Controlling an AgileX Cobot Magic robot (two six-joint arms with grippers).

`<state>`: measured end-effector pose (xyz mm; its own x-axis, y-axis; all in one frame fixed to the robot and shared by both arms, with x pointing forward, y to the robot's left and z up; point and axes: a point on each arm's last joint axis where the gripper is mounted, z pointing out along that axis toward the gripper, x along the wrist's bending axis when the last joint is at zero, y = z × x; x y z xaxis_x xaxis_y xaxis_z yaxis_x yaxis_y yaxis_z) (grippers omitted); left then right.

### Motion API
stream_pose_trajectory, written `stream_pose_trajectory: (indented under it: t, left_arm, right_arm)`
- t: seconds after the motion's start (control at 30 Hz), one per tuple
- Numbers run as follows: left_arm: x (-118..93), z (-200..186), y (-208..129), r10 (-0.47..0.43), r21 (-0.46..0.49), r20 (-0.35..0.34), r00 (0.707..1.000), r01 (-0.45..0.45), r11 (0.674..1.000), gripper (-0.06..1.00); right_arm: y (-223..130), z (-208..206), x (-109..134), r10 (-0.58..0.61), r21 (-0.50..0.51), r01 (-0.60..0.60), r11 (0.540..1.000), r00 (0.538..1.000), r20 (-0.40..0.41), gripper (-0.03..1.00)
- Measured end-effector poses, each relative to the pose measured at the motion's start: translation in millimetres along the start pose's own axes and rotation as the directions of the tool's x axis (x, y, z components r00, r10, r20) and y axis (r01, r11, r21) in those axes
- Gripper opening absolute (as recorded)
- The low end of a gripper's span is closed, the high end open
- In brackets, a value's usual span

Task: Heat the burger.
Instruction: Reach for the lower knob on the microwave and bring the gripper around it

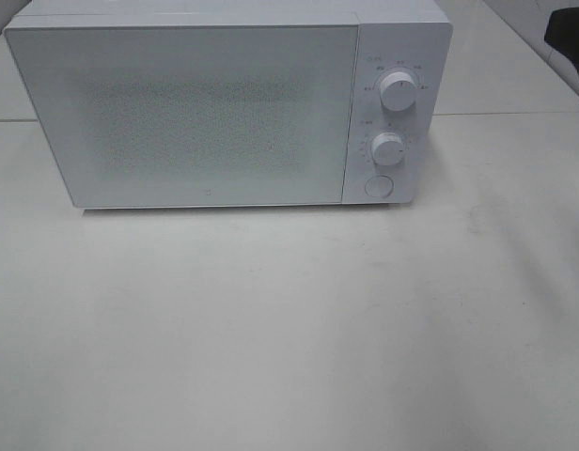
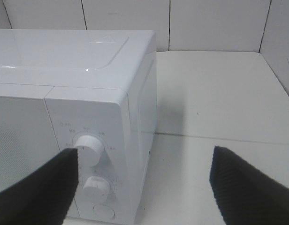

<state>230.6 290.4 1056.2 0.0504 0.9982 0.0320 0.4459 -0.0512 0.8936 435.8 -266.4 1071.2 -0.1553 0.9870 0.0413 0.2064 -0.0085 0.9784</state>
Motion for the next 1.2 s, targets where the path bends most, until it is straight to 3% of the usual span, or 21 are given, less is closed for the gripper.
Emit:
stream_pose_trajectory:
  t: [0.57,0.73,1.1,1.2]
  left_arm:
    - [0.0,0.0,0.0,0.000,0.000,0.000,1.000,0.000,1.000,0.99]
    - [0.0,0.0,0.1,0.000,-0.001,0.000,1.000,0.000,1.000,0.99]
    - [0.0,0.0,0.1,0.000,-0.001,0.000,1.000,0.000,1.000,0.99]
    - [0.0,0.0,0.1,0.000,-0.001,0.000,1.000,0.000,1.000,0.99]
  right_arm:
    - [-61.9,26.0,-0.6,-0.038,-0.072,0.044,0.996,0.996,0.074,0.76]
    - [-79.0,36.9,16.9,-0.086,-0.067,0.093,0.993,0.991,0.107,0.76]
    - [-100.3,44.8,44.4,-0.056,-0.095,0.074,0.993,0.983,0.177,0.76]
    - [-112.8,47.7,55.7,-0.070,-0.057,0.082,0.995,0.982,0.177,0.76]
